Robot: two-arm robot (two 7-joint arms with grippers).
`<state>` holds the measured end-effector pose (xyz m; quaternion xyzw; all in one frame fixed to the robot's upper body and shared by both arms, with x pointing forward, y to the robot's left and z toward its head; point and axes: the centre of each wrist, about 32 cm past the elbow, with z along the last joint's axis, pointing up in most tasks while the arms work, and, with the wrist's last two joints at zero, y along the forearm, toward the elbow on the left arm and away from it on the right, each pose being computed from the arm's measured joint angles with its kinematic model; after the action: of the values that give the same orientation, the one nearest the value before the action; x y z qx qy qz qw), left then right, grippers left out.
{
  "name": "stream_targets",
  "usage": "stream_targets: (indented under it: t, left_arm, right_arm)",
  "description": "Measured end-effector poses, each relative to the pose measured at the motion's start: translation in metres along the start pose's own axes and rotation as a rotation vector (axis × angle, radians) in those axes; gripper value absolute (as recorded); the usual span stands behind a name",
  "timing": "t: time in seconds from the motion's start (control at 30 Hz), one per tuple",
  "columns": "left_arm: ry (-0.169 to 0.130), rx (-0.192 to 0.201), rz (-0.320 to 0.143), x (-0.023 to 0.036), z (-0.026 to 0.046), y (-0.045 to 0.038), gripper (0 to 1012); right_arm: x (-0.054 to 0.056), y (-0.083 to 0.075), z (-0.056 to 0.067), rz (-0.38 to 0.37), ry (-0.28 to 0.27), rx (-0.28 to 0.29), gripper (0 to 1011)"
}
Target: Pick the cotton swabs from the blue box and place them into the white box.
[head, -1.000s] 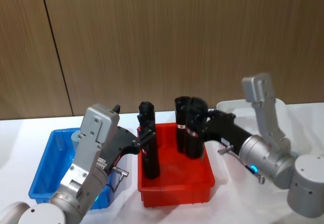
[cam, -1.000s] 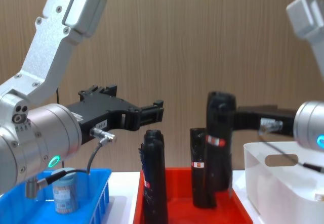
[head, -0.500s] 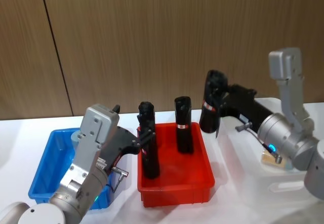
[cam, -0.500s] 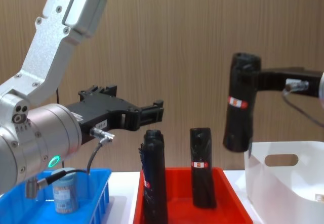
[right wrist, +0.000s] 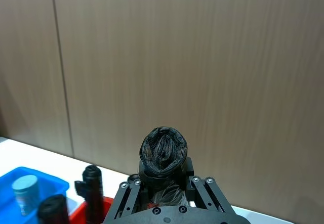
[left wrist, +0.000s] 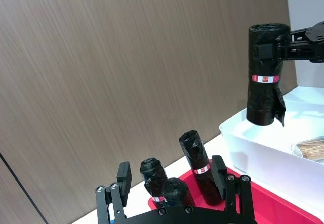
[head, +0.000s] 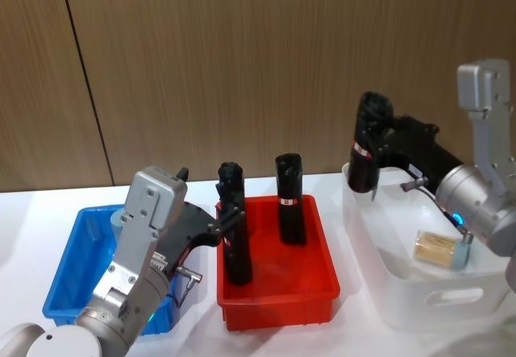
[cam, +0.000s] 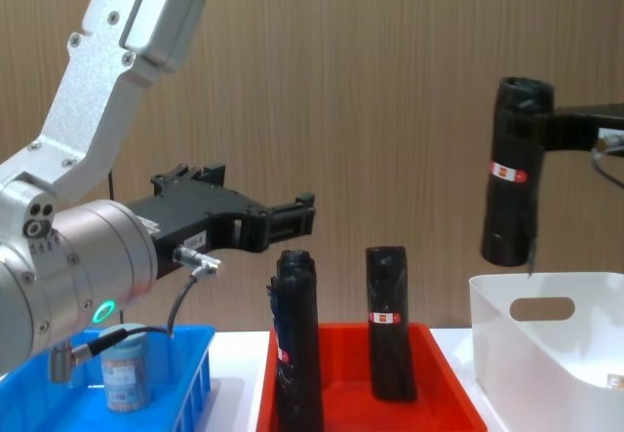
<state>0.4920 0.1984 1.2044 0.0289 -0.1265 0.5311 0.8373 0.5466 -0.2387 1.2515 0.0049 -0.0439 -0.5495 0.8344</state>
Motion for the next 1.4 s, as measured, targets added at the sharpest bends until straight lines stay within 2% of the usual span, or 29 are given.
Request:
stream_targets:
  t: [0.2,0.43,0.77,1.0,1.4]
  left_arm:
    - [0.0,0.0,0.0,0.0,0.0,0.0,1004]
    - [0.0,0.0,0.0,0.0,0.0,0.0,1004]
    - [0.0,0.0,0.0,0.0,0.0,0.0,1004]
    - [0.0,0.0,0.0,0.0,0.0,0.0,1004]
    - [0.0,0.0,0.0,0.0,0.0,0.0,1004]
  right_arm:
    - [0.009,0.0,-0.006,-0.031,-0.018,-0.012,363]
    - [0.022,0.002,-0.02,-0.075,-0.039,-0.047,363]
    - [0.033,0.003,-0.039,-0.11,-0.043,-0.095,363]
    - [0.038,0.004,-0.049,-0.125,-0.044,-0.118,363]
    - [0.041,0.004,-0.057,-0.135,-0.044,-0.137,363]
